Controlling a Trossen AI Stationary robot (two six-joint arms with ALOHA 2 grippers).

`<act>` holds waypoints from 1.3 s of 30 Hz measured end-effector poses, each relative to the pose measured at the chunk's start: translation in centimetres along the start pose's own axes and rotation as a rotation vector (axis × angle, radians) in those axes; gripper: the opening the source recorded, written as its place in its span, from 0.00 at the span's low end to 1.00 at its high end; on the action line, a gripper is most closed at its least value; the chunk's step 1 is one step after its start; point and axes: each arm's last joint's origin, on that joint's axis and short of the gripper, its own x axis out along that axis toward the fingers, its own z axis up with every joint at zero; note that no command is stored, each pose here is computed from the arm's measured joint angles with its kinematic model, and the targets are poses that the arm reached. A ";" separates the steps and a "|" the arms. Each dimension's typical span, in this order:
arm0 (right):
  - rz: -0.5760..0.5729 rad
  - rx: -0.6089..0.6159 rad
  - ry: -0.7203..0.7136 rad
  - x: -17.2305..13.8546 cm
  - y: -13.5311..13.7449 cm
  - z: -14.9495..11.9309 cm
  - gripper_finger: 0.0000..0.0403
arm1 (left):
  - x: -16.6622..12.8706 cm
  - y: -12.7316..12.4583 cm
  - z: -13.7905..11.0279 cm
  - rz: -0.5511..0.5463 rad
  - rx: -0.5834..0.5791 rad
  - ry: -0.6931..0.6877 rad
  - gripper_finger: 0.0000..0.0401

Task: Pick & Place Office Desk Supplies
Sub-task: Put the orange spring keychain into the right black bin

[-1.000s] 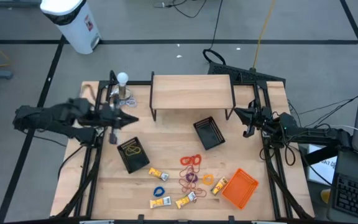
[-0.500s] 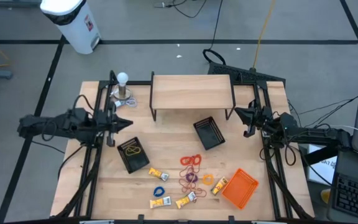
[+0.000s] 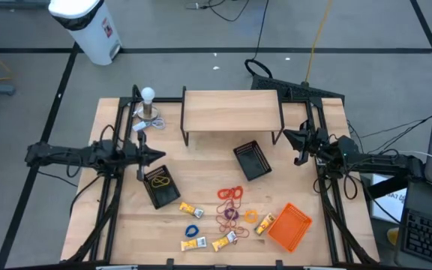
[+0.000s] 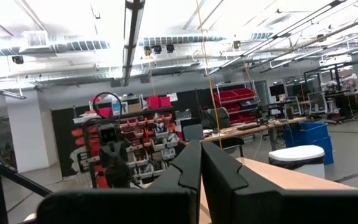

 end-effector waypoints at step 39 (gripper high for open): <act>-0.001 0.070 0.065 0.1 0.0 -0.6 0.01 | 0.0 0.5 -0.9 0.206 -0.099 -0.080 0.02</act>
